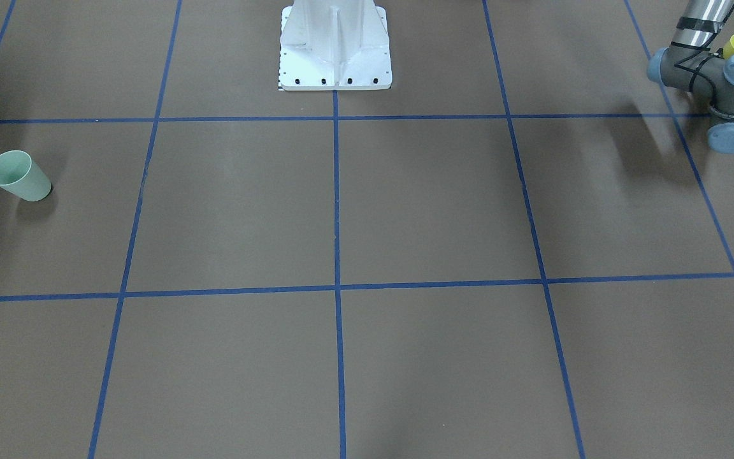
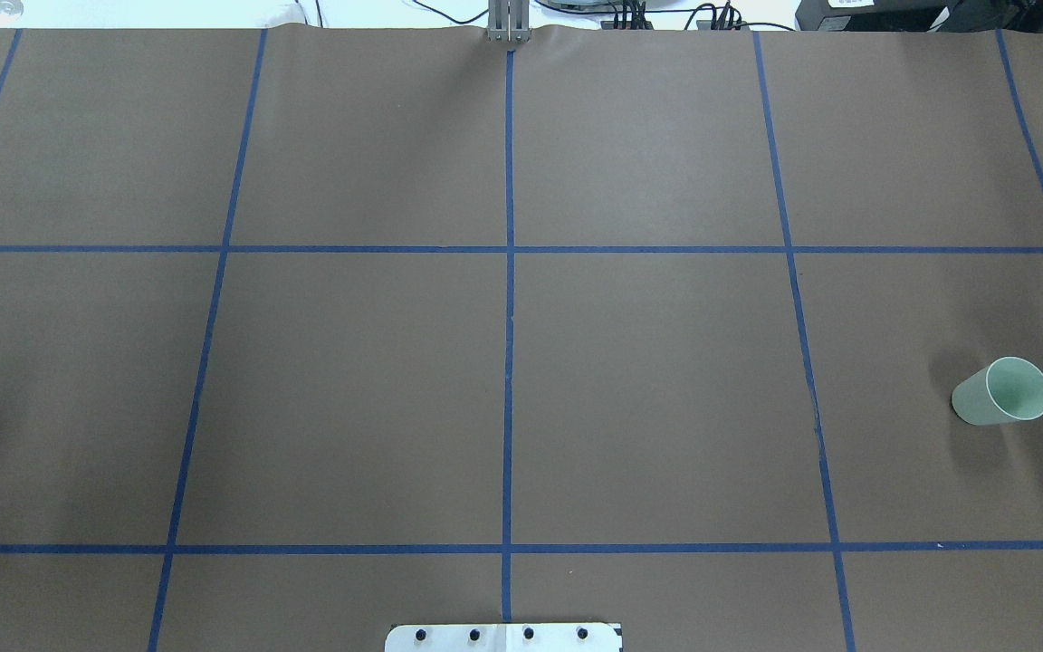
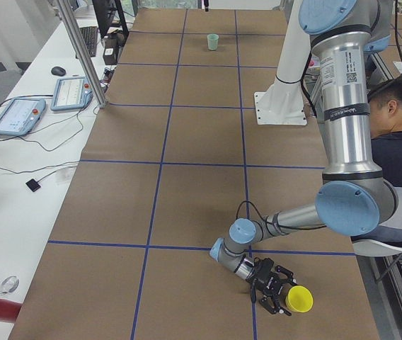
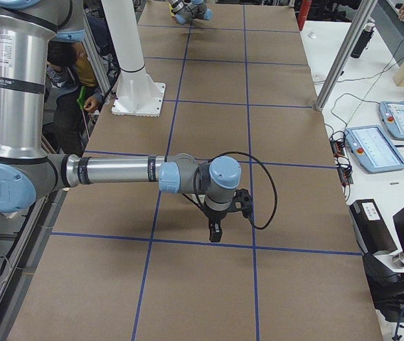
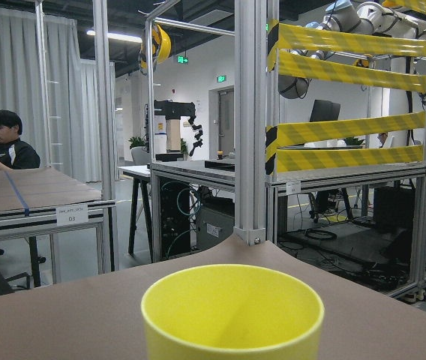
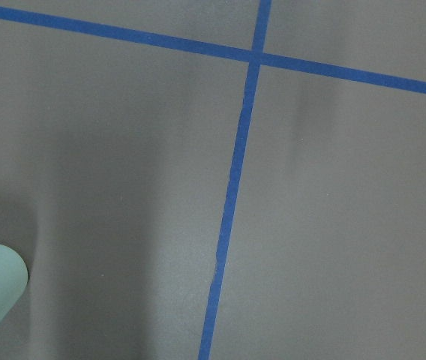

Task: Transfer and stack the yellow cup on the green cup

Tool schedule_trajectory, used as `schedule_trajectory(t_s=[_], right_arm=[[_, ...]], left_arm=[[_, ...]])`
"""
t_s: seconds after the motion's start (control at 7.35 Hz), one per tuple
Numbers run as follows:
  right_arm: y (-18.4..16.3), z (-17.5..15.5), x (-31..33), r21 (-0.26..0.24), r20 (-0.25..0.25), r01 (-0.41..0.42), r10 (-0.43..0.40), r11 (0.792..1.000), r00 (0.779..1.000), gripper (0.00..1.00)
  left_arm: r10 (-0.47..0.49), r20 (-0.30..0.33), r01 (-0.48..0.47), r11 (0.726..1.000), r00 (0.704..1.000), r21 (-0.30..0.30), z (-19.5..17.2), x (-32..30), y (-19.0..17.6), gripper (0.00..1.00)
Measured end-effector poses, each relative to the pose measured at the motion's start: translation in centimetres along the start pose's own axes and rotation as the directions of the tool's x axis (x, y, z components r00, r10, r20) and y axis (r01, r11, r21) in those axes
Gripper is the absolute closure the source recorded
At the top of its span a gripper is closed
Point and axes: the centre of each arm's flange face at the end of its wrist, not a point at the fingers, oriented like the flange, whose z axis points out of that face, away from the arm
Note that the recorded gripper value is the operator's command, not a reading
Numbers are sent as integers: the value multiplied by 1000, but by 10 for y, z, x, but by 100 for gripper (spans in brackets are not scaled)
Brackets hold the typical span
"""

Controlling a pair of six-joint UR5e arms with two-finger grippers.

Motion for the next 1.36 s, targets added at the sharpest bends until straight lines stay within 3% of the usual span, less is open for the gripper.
schedule_trajectory(t_s=[0.41,0.54,0.95,1.36], right_arm=[[-1,3,-4,-6,1,9,-9,1000,1000,0],[-2,3,-5,-7,1,12,-12,1000,1000,0],[-4,7,-7,10,-2,39,-39,999,999,0],[-5,9,-9,11,-1,47,-47,999,999,0]], left_arm=[[-11,34,10,1000,999,7,31,17,3,0],[-10,43,10,1000,999,3,34,19,4,10],[-2,43,2,1000,999,-3,37,19,6,66],[42,26,-42,999,999,-1,36,18,7,72]])
